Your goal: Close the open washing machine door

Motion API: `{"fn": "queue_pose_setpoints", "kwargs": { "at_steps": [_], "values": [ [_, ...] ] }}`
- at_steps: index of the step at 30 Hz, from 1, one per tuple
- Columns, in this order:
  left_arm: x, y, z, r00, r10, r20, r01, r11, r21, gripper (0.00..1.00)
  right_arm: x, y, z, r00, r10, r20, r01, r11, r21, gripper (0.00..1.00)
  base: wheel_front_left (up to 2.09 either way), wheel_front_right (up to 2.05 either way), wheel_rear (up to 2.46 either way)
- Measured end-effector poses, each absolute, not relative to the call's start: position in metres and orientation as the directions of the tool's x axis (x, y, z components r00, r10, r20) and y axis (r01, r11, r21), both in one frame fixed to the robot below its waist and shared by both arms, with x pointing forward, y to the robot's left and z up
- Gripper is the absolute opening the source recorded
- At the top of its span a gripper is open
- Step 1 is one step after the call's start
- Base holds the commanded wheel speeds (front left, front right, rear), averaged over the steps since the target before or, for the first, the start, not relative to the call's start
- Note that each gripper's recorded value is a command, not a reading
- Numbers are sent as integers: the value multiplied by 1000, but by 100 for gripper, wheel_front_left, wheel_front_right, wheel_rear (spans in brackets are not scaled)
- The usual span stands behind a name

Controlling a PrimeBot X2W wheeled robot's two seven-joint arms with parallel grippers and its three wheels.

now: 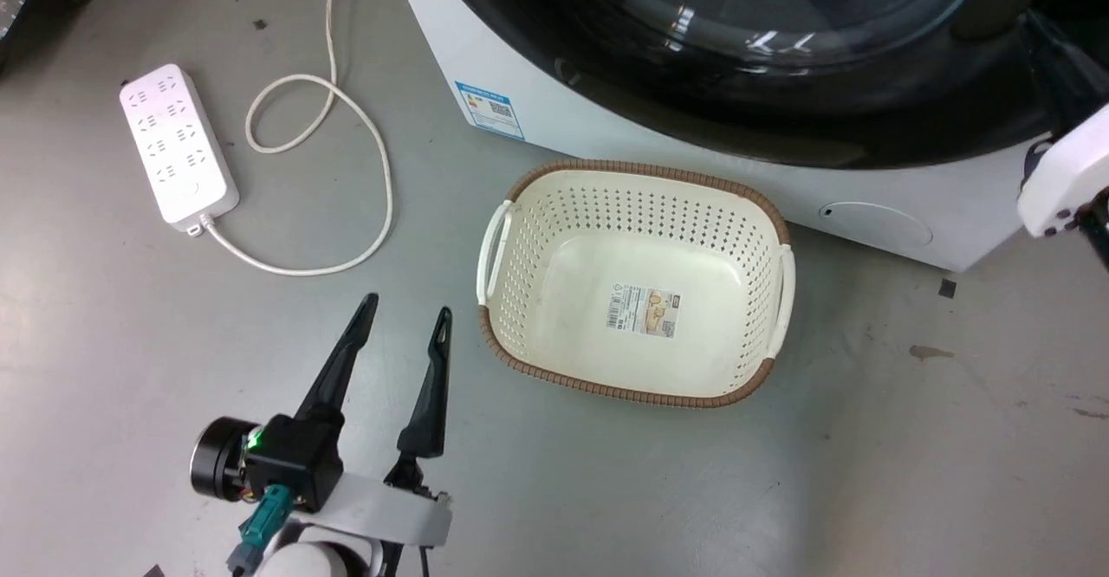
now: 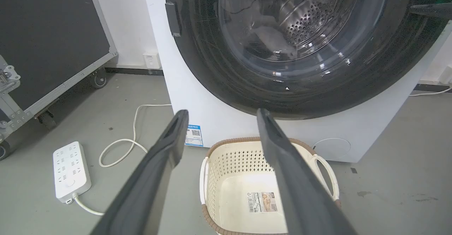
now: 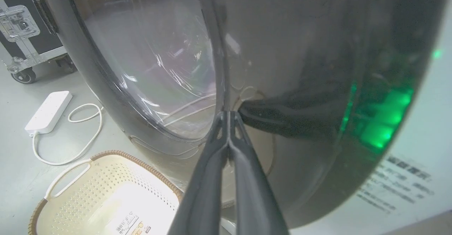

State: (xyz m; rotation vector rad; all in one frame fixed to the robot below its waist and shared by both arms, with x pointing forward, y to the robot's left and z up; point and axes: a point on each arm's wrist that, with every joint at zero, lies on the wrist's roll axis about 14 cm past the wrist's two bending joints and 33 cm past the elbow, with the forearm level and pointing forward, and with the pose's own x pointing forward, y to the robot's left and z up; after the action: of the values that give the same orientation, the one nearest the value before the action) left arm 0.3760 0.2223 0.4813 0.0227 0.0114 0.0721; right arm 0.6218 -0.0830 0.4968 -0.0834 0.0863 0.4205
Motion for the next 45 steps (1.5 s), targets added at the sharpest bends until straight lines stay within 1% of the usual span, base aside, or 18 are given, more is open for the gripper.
{"fn": "queue_pose_setpoints", "kwargs": {
  "at_steps": [5,9,10,11,14,21,27,31,34,39,45],
  "values": [
    [377,222,484,997,73,1,-73,997,18,100,623,-83,494,914,390,-108,-397,916,-54,0,0,0,0],
    [376,220,491,997,69,22,-70,997,18,100,617,-86,506,925,375,-64,-378,925,-38,0,0,0,0],
    [375,220,493,997,67,28,-68,998,15,100,614,-87,512,928,371,-45,-372,927,-35,41,0,0,0],
    [375,219,496,997,65,36,-65,998,13,100,610,-88,517,930,367,-26,-368,930,-29,100,0,0,0],
    [372,215,505,996,54,65,-55,998,14,100,591,-92,524,932,363,19,-362,932,-27,100,0,0,0],
    [360,204,517,994,22,104,-22,1000,-4,100,525,-115,535,943,319,98,-317,948,-39,100,0,0,0],
    [355,187,520,992,-29,120,35,998,-43,100,460,-155,543,966,202,160,-198,979,-37,100,0,0,0],
    [353,175,521,990,-68,126,74,996,-46,100,416,-164,540,975,139,172,-141,990,-4,100,0,0,0],
    [352,172,522,988,-81,129,88,995,-45,100,391,-168,533,980,117,158,-119,993,4,100,0,0,0],
    [350,166,521,987,-99,127,105,994,-38,100,366,-169,520,986,111,121,-112,994,4,100,0,0,0],
    [347,167,514,989,-102,105,105,994,-23,100,364,-167,520,986,113,123,-114,993,6,100,0,0,0]
  ]
}}
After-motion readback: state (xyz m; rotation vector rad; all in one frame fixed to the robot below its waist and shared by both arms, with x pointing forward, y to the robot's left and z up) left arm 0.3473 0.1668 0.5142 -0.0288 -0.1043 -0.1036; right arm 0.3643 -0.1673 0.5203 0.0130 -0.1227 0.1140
